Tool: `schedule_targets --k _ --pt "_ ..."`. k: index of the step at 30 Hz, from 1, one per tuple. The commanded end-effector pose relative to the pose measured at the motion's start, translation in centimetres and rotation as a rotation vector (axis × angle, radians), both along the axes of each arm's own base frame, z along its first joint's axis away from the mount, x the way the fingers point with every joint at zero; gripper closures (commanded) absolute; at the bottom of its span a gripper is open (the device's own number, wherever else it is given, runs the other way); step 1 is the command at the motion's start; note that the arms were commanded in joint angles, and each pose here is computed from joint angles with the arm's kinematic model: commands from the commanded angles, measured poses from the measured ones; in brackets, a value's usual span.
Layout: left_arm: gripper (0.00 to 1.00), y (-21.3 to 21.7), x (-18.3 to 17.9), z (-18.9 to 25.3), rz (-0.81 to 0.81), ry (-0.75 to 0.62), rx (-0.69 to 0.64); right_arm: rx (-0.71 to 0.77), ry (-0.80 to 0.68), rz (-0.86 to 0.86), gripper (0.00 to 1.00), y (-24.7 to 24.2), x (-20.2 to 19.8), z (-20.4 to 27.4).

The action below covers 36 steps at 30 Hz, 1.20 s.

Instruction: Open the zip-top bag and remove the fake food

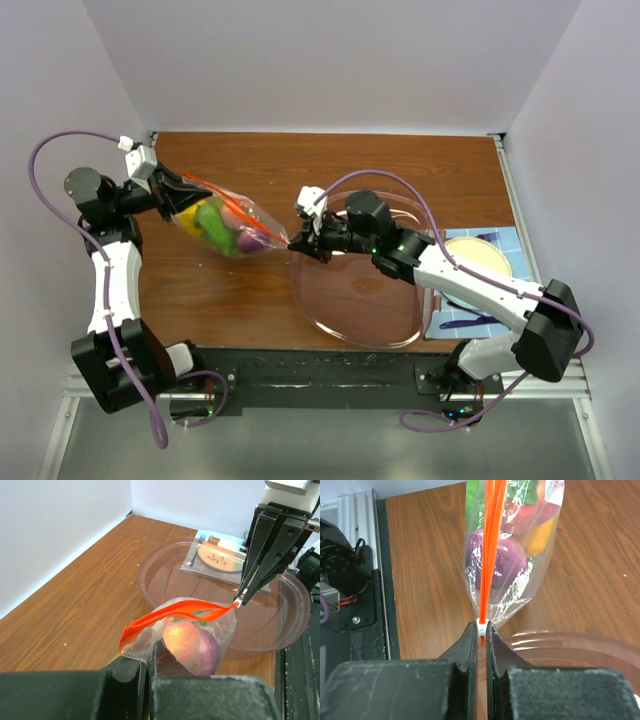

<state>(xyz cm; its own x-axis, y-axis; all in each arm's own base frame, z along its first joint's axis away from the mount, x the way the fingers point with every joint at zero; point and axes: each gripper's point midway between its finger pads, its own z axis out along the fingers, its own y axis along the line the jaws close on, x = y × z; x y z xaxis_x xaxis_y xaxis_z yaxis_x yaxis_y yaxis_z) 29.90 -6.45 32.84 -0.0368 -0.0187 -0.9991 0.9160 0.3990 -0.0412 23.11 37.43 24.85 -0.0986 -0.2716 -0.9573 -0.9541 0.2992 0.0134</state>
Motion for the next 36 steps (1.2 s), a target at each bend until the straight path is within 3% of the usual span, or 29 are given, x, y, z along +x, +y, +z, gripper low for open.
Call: schedule_targets --k 1,2,3,6,9,11,13,16,17,20,22,32,35,36 --pt "1.0 0.0 -2.8 -0.1 -0.105 -0.078 0.078 -0.079 0.059 -0.046 0.97 -0.2 0.8 -3.0" --pt "1.0 -0.1 -3.2 -1.5 -0.107 -0.054 0.065 -0.08 0.055 -0.069 0.9 -0.1 1.3 -2.9" --pt "1.0 -0.3 -3.4 -2.2 -0.106 -0.049 0.063 -0.079 0.051 -0.084 0.74 0.3 2.0 -2.6" --pt "1.0 -0.9 -5.1 -5.4 -0.098 0.035 0.052 -0.038 0.015 -0.192 0.56 0.7 4.4 -0.4" --pt "1.0 -1.3 -6.1 -7.6 -0.092 0.051 0.06 0.045 -0.025 -0.272 0.44 1.3 6.2 2.5" --pt "1.0 -1.5 -6.5 -8.5 -0.092 0.074 0.05 0.088 -0.055 -0.314 0.44 1.7 7.0 4.3" --pt "1.0 -1.7 -7.0 -9.1 -0.093 0.09 0.041 0.119 -0.078 -0.323 0.45 2.6 6.9 5.4" --pt "0.99 -2.0 -7.7 -9.6 -0.092 0.096 0.037 0.175 -0.065 -0.304 0.57 4.0 5.7 6.7" --pt "0.99 -2.1 -7.8 -9.7 -0.092 0.098 0.037 0.178 -0.062 -0.28 0.69 4.8 4.8 6.7" --pt "0.97 -2.3 -8.2 -9.8 -0.092 0.107 0.033 0.158 -0.024 -0.248 0.93 6.4 2.9 5.3" --pt "0.97 -2.4 -8.5 -9.9 -0.094 0.112 0.03 0.152 0.003 -0.234 1.0 7.0 2.1 4.3" --pt "0.97 -2.5 -8.6 -9.3 -0.092 0.123 0.025 0.18 0.064 -0.309 1.0 6.3 1.4 1.5" --pt "0.93 -2.6 -9.0 -9.1 -0.093 0.13 0.021 0.19 0.067 -0.337 0.99 6.3 1.9 1.5" --pt "0.84 -2.8 -9.3 -9.0 -0.094 0.137 0.018 0.195 0.066 -0.34 0.98 6.3 1.9 1.6"
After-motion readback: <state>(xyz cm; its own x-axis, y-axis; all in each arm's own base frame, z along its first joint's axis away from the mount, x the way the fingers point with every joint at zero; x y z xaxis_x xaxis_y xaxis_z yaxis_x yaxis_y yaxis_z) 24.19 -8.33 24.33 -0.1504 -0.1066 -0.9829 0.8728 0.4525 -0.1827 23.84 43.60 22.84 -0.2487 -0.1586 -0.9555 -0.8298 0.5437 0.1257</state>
